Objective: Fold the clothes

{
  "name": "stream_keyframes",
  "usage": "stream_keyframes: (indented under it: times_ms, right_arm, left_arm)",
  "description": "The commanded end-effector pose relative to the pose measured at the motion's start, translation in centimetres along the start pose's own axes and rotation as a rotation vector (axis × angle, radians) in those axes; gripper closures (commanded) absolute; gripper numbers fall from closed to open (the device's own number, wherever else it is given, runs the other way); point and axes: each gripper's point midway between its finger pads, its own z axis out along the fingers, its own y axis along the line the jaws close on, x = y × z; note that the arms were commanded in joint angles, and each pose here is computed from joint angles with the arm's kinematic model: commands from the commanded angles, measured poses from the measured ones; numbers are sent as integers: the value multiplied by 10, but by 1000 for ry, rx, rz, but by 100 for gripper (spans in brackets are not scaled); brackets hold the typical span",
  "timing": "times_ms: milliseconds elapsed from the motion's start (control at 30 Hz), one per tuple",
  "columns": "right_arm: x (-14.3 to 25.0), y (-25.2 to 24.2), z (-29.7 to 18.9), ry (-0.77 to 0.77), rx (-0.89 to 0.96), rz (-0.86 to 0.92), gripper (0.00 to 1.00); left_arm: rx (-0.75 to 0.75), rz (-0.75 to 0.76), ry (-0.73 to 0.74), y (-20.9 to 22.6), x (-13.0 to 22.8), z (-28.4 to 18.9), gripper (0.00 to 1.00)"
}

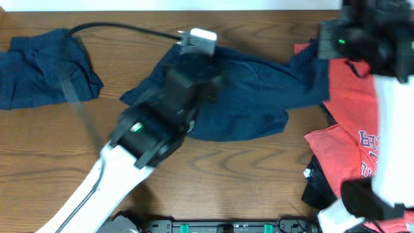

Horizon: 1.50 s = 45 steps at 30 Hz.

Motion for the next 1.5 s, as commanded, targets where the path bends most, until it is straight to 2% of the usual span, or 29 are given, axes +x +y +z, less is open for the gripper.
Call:
stream_keyframes:
  times_ms: [0, 133, 267, 367, 433, 567, 700, 933, 1100, 1167, 1267, 1467]
  right_arm:
    - [13, 16, 20, 100, -58, 40, 99]
    - [27, 18, 47, 211, -46, 48, 99]
    - [28, 18, 74, 258, -38, 55, 99]
    - [12, 17, 94, 212, -38, 35, 99]
    - [-11, 15, 104, 122, -32, 35, 99]
    - [-65, 3, 100, -98, -16, 79, 99]
    - [-117, -14, 78, -327, 4, 129, 99]
    - [-187, -52, -3, -712, 84, 164, 99]
    - [-206, -66, -64, -882, 96, 174, 99]
    - [-204, -65, -71, -887, 83, 170, 99]
    - [-194, -62, -59, -823, 68, 155, 99]
    - [-147, -46, 7, -524, 17, 111, 99]
  left_arm:
    - [-47, -113, 38, 3, 6, 13, 94]
    - [-87, -165, 150, 2, 36, 38, 94]
    - [-144, -162, 240, 11, 61, 71, 95]
    - [-176, -168, 263, 22, 69, 97, 94]
    - [-194, -169, 228, 35, 61, 113, 94]
    - [-230, -255, 71, 70, 22, 129, 94]
    - [-269, -305, -110, 111, -30, 121, 94]
    - [-305, -257, -366, 147, -130, 67, 94]
    - [-298, -269, -492, 151, -175, 31, 94]
    - [-297, -272, -500, 152, -178, 28, 94]
    - [-299, -268, -433, 150, -163, 40, 94]
    - [-290, -304, -149, 140, -92, 90, 94]
